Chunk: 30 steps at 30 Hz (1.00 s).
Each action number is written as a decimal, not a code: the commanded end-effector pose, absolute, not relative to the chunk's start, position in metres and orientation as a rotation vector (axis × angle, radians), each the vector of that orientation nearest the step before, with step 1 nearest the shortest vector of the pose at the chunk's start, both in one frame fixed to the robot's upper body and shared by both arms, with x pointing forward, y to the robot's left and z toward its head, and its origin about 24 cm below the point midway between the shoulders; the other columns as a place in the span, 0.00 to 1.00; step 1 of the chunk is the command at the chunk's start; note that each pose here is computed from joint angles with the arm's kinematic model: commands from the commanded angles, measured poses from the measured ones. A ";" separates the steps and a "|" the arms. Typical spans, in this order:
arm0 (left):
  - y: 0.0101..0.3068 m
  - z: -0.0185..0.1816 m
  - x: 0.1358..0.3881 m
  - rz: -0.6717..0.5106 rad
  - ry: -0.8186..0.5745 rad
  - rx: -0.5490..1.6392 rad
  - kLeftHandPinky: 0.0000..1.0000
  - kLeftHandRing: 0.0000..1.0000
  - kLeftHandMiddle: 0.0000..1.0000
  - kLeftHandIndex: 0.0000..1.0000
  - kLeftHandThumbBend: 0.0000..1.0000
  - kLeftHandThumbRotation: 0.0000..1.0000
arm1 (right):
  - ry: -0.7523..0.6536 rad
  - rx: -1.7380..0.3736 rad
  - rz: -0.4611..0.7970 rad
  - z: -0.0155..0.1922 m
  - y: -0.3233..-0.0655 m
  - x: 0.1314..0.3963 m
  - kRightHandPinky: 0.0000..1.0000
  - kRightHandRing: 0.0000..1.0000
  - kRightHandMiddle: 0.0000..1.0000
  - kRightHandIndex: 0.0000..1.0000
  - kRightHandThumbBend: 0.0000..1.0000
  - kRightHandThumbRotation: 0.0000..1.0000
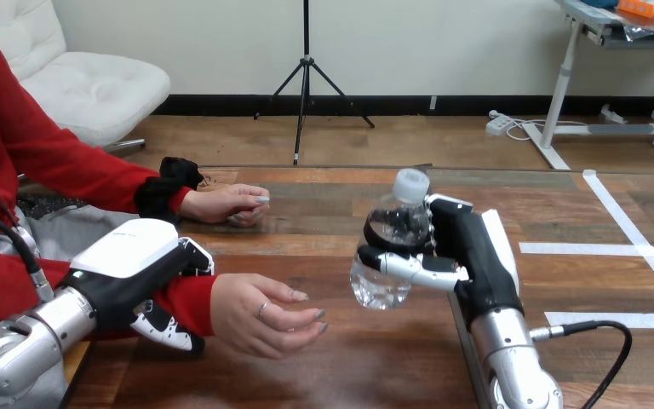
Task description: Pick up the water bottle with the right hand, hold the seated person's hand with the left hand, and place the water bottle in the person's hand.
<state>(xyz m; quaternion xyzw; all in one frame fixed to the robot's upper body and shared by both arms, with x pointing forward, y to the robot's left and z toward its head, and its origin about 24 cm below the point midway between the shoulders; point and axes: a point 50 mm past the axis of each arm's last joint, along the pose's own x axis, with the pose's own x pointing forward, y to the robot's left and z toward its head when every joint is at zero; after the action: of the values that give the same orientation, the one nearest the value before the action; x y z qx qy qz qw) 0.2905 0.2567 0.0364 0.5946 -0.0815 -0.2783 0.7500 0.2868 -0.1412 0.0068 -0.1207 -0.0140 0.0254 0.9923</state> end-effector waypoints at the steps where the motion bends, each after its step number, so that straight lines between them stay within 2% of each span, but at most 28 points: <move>1: 0.207 0.100 0.317 -0.528 -0.575 1.163 0.23 0.29 0.35 0.36 0.73 0.00 | -0.270 -0.215 0.070 0.061 -0.120 0.319 0.35 0.42 0.47 0.47 0.80 0.00; 19: 0.197 0.109 0.316 -0.527 -0.616 1.157 0.24 0.30 0.37 0.38 0.71 0.00 | -0.260 -0.224 0.089 0.055 -0.109 0.318 0.36 0.42 0.48 0.48 0.80 0.00; 30: 0.190 0.114 0.316 -0.520 -0.655 1.145 0.25 0.32 0.38 0.39 0.73 0.00 | -0.273 -0.236 0.116 0.054 -0.097 0.315 0.36 0.42 0.47 0.47 0.82 0.00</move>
<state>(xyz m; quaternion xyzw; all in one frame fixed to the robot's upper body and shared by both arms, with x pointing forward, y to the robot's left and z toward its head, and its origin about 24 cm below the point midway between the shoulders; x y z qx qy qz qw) 0.2914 0.2429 0.0458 0.5910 -0.1094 -0.2842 0.7470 0.2832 -0.1263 -0.0071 -0.1371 0.0072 0.0424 0.9896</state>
